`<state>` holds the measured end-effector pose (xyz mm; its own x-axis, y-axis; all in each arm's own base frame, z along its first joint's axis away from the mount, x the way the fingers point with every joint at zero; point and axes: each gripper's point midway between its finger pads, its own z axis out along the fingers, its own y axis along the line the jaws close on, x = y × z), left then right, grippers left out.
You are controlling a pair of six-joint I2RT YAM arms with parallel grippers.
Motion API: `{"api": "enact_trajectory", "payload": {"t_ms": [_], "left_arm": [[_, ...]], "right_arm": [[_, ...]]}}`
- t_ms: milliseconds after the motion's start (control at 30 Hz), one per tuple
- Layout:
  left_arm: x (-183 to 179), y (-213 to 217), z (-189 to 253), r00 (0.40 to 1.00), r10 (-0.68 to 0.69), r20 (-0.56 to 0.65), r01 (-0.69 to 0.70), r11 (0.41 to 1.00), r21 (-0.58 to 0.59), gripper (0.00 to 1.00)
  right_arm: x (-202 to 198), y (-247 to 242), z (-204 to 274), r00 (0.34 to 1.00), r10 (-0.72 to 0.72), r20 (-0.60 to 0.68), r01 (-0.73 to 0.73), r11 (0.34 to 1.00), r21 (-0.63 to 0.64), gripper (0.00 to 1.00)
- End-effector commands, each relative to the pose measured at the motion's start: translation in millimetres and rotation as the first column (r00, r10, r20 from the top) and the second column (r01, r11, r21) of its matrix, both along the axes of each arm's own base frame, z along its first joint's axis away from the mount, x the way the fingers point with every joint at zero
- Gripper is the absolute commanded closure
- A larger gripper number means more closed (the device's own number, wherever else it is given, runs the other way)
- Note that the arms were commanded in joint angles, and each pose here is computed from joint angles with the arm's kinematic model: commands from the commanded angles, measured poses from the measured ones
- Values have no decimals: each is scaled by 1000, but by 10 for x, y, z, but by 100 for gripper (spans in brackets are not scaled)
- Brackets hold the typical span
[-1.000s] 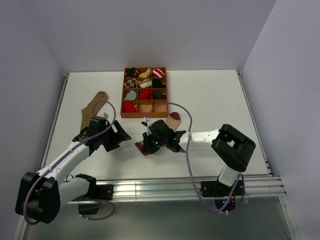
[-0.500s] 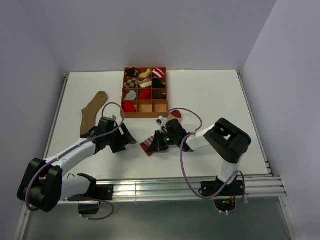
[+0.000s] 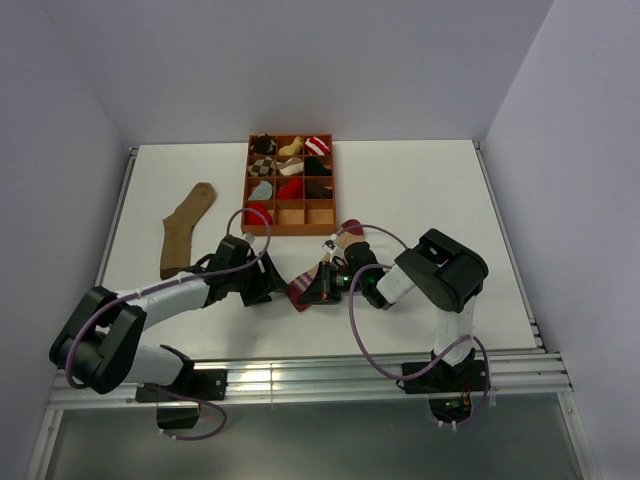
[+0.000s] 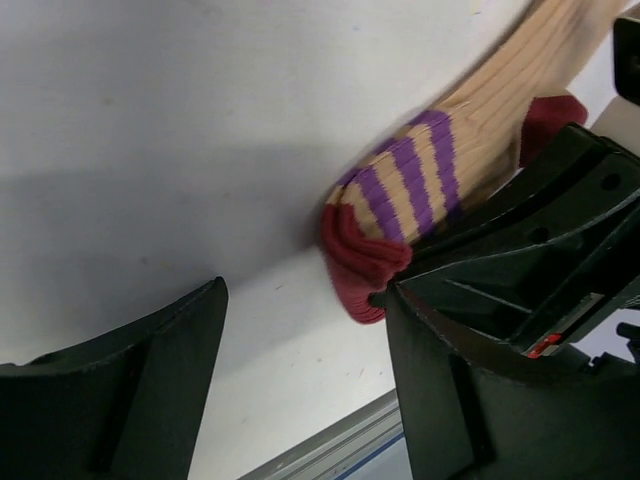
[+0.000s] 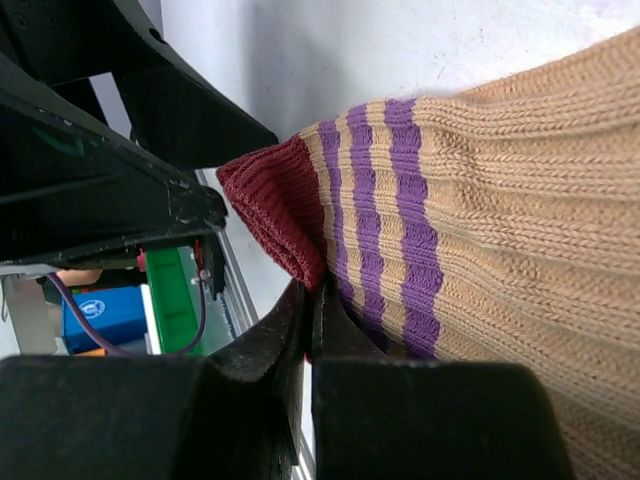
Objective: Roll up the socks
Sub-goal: Roll the sock at the center of the board.
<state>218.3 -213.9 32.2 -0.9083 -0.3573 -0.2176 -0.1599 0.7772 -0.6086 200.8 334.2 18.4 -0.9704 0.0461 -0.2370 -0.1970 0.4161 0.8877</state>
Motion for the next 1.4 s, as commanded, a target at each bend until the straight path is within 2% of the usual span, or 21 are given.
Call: {"api": "enact_trajectory", "payload": {"t_ms": [0,233,267,367,500,567,700,733,800,867,933,1033,1200,1233,1367], "left_arm": [[-51,1,-193,1000,-5,-28,6,999,46,30],[-75,31,-405,997,3,-73,5,994,107,45],[-84,26,-422,997,3,-77,5,994,111,53],[-107,17,-488,996,3,-93,9,992,122,63],[-112,28,-581,992,12,-125,10,986,168,67],[-158,73,-656,987,20,-156,13,978,209,72],[-126,89,-667,984,32,-177,15,965,260,73],[-131,106,-677,982,36,-184,17,961,276,74],[-111,117,-654,982,34,-185,24,952,306,78],[-99,104,-636,983,26,-183,34,949,313,78],[-66,88,-591,984,19,-178,39,946,321,78],[-42,66,-557,984,3,-178,57,941,334,78],[12,11,-512,985,-16,-174,74,941,331,78],[12,8,-518,984,-19,-176,78,940,332,78],[26,-29,-509,983,-30,-179,87,942,324,78]], "right_arm": [[-44,-85,-160,999,-16,-38,15,999,-38,100],[-31,-98,-157,999,-17,-47,15,999,-40,100],[-28,-100,-164,999,-15,-44,13,999,-45,100],[-10,-112,-174,999,-9,-32,7,998,-69,98],[58,-121,-115,1000,-10,13,11,994,-105,96],[74,-144,-117,999,0,38,5,989,-147,88],[167,-156,64,986,15,163,23,972,-233,72],[165,-167,52,984,17,179,37,955,-294,66],[212,-172,198,958,40,284,64,936,-346,61],[253,-214,249,927,52,371,129,885,-447,55],[286,-259,384,895,54,442,191,850,-491,54],[350,-297,578,803,87,589,307,787,-535,54],[182,-128,686,706,209,677,332,747,-576,58],[157,-85,695,695,228,682,324,748,-580,61],[70,12,579,674,272,687,308,742,-595,63]]}}
